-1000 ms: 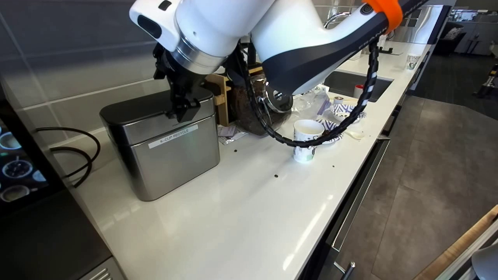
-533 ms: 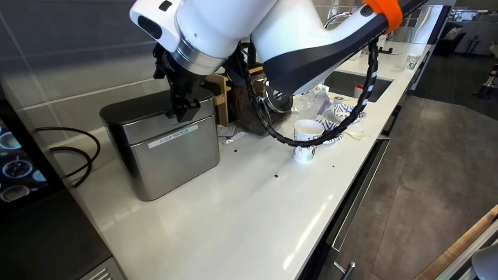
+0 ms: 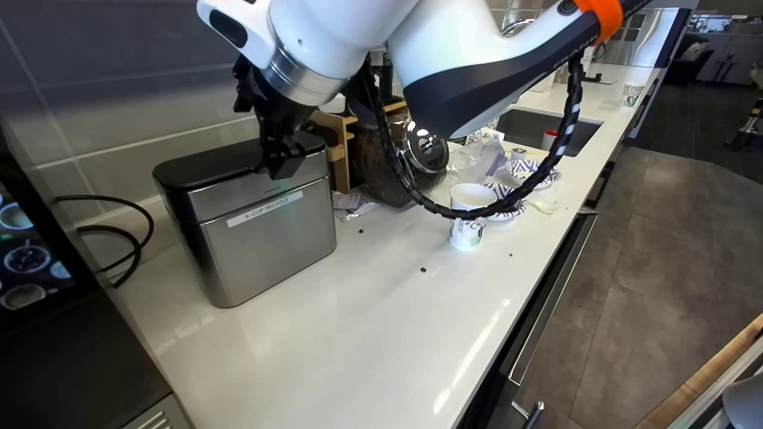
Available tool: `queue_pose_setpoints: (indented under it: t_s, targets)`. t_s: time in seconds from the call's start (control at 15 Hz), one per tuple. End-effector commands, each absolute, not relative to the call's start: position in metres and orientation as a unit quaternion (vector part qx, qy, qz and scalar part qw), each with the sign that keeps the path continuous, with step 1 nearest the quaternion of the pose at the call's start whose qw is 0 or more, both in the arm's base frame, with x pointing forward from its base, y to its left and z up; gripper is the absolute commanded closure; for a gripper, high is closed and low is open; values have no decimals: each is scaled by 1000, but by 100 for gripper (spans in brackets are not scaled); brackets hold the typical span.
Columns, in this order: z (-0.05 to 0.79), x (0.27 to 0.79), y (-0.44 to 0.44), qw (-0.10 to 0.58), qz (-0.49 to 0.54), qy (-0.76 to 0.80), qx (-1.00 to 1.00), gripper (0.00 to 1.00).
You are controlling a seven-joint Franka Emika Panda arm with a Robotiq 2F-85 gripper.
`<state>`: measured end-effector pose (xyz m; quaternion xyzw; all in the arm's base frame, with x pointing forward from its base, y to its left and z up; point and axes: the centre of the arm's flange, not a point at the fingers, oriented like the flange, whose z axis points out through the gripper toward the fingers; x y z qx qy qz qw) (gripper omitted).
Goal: Open the lid on the bin
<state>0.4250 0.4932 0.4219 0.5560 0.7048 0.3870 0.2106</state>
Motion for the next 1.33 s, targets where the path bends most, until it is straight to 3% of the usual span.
queue_pose_setpoints:
  t_s: [0.0,1.27]
  targets:
    - [430,424,486,222,392,698,557,0]
    - [454,466,492,249,443,667,545,0]
